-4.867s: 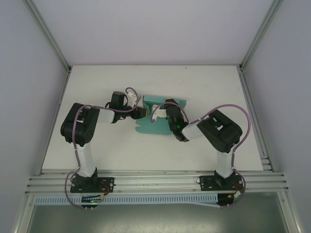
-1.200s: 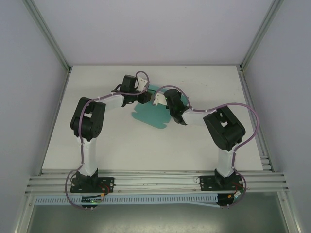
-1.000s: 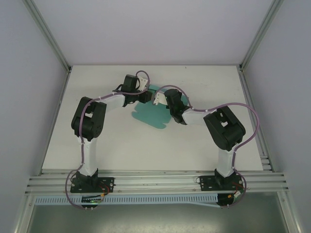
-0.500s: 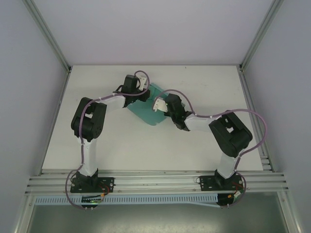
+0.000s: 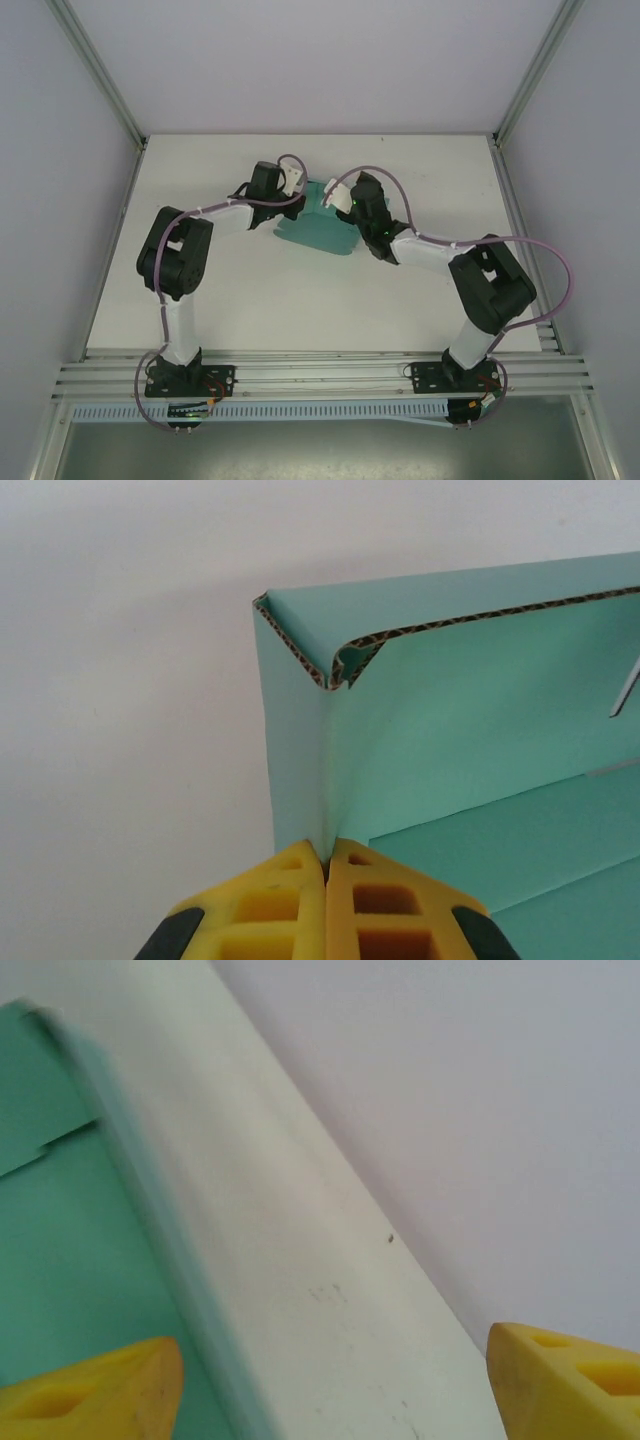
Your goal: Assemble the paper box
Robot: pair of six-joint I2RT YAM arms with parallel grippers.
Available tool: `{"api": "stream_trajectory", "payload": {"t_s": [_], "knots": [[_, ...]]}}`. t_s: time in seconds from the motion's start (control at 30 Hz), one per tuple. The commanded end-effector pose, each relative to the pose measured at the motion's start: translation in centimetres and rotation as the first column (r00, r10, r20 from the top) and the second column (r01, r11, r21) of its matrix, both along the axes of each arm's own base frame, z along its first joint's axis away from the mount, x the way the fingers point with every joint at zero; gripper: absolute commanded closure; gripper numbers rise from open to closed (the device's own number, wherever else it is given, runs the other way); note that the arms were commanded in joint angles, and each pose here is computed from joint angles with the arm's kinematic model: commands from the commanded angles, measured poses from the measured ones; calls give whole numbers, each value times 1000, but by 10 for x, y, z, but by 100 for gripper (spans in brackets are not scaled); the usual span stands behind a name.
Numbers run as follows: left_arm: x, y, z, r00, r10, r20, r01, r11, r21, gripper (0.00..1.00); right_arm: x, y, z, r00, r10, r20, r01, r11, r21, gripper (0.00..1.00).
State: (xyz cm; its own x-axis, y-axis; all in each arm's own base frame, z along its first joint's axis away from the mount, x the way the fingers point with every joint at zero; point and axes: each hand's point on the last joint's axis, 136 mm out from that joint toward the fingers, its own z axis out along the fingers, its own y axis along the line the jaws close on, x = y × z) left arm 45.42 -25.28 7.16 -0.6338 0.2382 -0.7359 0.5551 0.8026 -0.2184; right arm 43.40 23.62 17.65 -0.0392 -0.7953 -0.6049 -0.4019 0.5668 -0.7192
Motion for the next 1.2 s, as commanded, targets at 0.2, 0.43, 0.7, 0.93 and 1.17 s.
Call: {"api": "stream_trajectory", "payload": {"t_s": [0.2, 0.43, 0.7, 0.93, 1.17], "knots": [[-41, 6, -13, 979, -9, -205, 17, 999, 37, 100, -44, 20, -32, 895, 330, -300, -353, 935, -24, 18], [-36, 5, -17, 978, 0, -210, 20, 996, 91, 100, 8, 33, -37, 932, 297, -207, -333, 928, -168, 25], [-31, 5, -22, 973, 22, -228, 5, 993, 117, 100, 18, 41, -74, 895, 312, -318, -393, 889, -236, 69], [-19, 3, -29, 970, 50, -236, -21, 992, 125, 96, 15, 45, -73, 900, 336, -279, -405, 880, -246, 100], [-4, -1, -31, 974, 86, -210, -68, 993, 94, 81, -3, 53, -76, 883, 373, -285, -444, 862, -245, 100]]}}
